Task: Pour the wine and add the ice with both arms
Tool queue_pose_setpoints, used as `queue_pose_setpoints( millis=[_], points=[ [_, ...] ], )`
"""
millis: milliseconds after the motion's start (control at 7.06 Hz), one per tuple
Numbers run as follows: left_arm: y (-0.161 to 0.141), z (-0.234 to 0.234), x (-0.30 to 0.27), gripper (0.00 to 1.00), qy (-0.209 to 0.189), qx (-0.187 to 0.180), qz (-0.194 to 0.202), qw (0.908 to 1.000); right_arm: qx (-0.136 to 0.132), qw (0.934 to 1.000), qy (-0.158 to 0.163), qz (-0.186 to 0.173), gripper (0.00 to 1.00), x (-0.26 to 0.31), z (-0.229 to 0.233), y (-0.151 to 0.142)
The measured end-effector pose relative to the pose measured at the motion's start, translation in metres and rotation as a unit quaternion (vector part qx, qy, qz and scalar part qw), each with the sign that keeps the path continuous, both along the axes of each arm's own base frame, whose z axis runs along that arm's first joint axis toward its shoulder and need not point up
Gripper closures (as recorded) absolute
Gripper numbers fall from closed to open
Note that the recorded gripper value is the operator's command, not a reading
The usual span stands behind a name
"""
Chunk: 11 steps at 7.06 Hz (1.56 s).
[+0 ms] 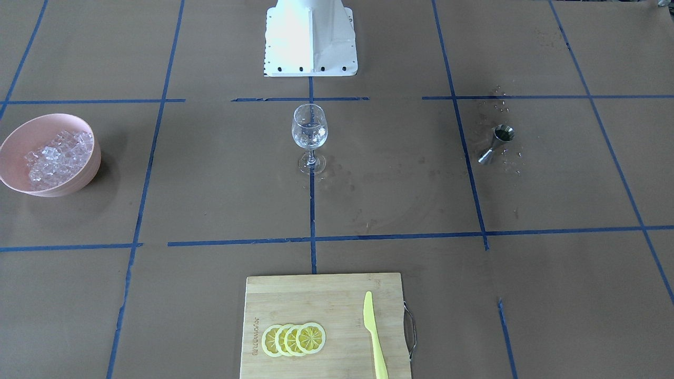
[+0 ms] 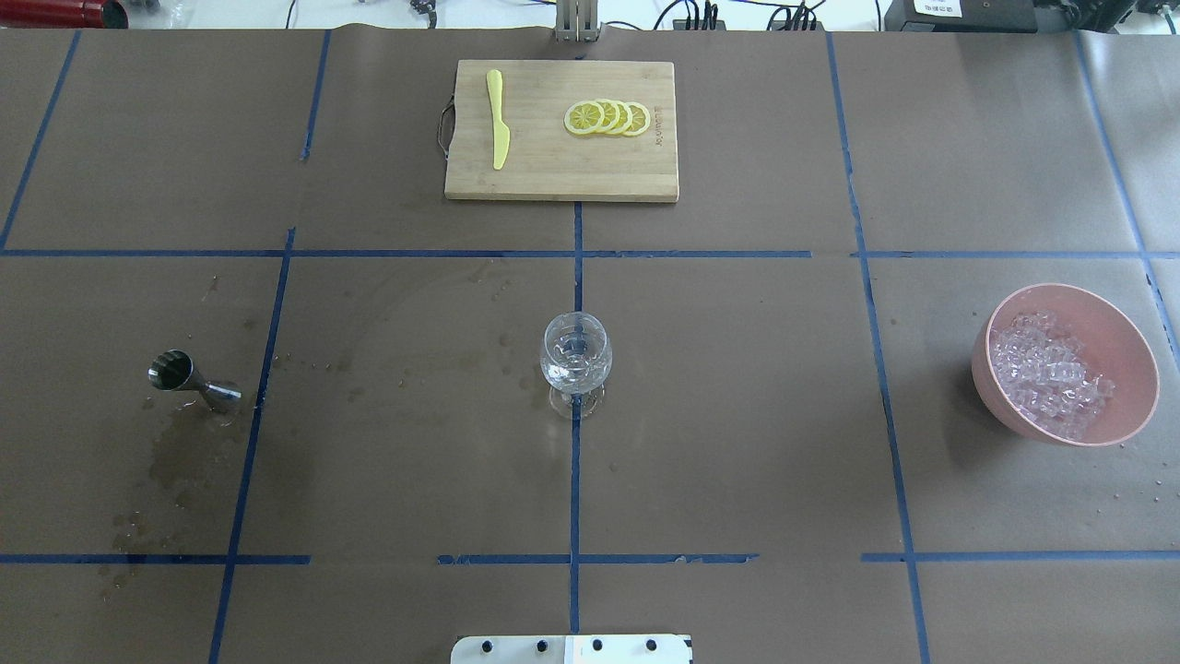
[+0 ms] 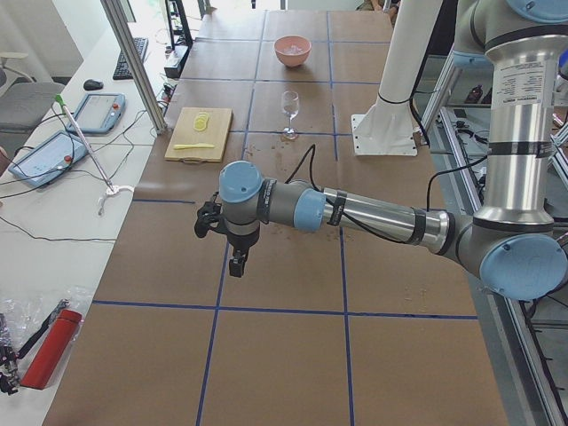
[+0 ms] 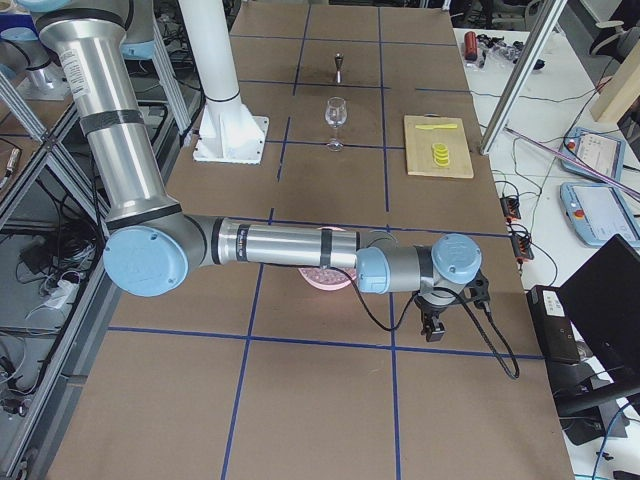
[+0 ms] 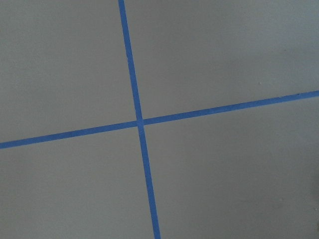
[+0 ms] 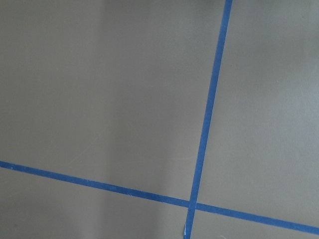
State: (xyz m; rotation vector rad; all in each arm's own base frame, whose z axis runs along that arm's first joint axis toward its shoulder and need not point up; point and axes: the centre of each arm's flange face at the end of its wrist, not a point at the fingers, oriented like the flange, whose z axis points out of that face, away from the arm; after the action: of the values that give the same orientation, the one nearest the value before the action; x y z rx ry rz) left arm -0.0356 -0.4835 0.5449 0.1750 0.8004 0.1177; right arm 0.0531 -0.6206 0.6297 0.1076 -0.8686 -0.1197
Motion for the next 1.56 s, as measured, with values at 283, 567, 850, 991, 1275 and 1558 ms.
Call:
queue_pose_setpoints(
  millis=[283,567,850,991,1275,1558],
  points=[
    [0.001,-0.023,0.002,0.00,0.001,0.024,0.004,0.9997,-0.013,0.9999,-0.003,0.000,0.00,0.000,-0.003,-0.002],
    [0.000,-0.026,0.005,0.00,-0.001,0.030,0.008,0.9995,-0.014,0.9999,-0.006,0.000,0.00,-0.001,-0.003,-0.002],
    [-0.003,-0.016,0.008,0.00,0.012,0.015,0.009,0.9998,-0.013,0.9999,-0.011,-0.001,0.00,-0.001,0.000,0.000],
    [-0.006,-0.007,0.011,0.00,0.038,0.003,0.013,0.9992,-0.014,0.9998,-0.015,-0.002,0.00,-0.002,0.003,0.003],
    [-0.004,-0.009,0.015,0.00,0.073,0.010,0.021,0.9970,-0.010,0.9996,-0.025,-0.003,0.00,-0.003,0.011,0.015],
    [-0.004,-0.031,0.018,0.00,0.104,0.070,0.032,0.9916,0.015,0.9995,-0.027,-0.006,0.00,-0.005,0.028,0.030]
  ],
)
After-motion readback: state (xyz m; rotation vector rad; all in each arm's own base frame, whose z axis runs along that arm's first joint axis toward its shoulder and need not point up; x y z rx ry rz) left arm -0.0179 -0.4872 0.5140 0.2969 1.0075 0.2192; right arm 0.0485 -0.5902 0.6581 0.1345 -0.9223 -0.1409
